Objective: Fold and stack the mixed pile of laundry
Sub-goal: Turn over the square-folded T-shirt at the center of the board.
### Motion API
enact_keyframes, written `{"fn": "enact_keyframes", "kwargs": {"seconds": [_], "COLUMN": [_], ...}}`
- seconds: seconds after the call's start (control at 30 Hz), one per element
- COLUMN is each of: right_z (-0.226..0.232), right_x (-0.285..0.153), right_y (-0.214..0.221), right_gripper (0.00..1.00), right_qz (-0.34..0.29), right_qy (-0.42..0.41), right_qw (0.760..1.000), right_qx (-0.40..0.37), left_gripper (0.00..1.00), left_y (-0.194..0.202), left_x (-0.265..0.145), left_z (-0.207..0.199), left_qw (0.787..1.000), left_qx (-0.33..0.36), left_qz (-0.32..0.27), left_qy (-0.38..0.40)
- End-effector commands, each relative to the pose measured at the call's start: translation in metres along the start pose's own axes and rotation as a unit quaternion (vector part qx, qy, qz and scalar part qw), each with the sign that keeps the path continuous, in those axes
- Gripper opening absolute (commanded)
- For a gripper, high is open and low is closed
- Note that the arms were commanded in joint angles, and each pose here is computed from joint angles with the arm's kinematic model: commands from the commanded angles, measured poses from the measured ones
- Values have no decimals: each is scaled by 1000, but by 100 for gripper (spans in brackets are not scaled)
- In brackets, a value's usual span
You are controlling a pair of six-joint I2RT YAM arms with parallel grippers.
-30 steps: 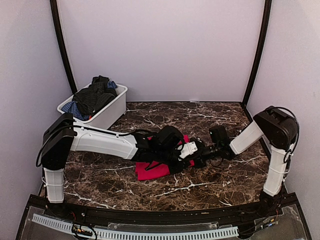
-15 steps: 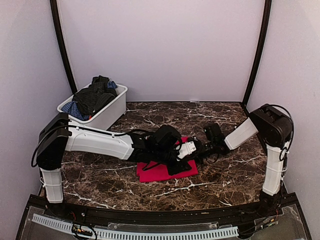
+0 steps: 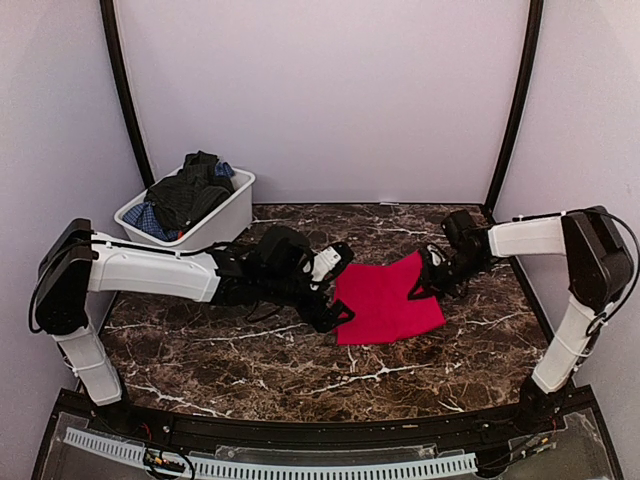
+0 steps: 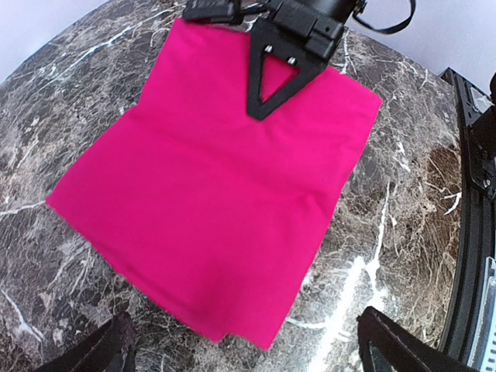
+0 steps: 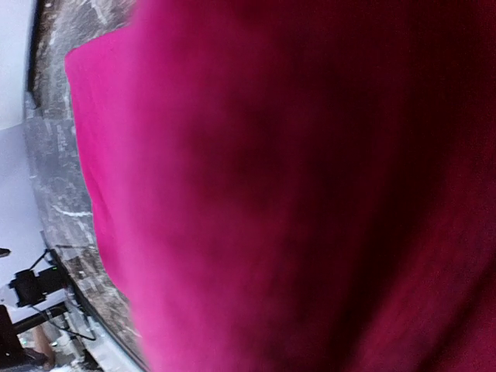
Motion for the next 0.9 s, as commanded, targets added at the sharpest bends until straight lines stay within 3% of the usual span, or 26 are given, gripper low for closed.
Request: {"fn": "enact_keyframes", "kwargs": {"seconds": [0.0,0.13,0.37,0.53,0.67,0.87], "right_z": [-9,-12,-2,7,8,25], "right_x": [-56,-107,-206,-242,-199,-45], "right_y": [2,-10,-19,-35,-57,-60], "right_gripper": [0,0,0,0,0,0], "right_qz": [31,20,10,29,81,186], "right_qy": [151,279,522,610,618,574], "right_qw": [987,958,852,790,775,777], "right_qx": [-49,-60,-40,-56,-103,-178], "left_gripper": [99,99,99,99,99,99], "left_y": [-3,-1,3,1,1,-1], "left_x": [-14,-20,-42,-52,-63,-94], "left_z": [6,16,27,43,56,80], "left_qw": [999,998,996,991,985,971], "left_qx": [-32,-53,-82,-114,-145,-213], "left_qz": [-21,-18,-19,-17,-15,-39], "left_qy": [-6,-14,-39,-70,-87,-99]}}
Point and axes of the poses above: each gripper's point midway between its finger pads, its own x axis out along the fingers, its own z axis along the line the jaws close on, y = z × x, the point moved 8 cm from there along -x, back along the fingers, and after that the axes turned 11 degrees about -x, right-handed, at the moved point
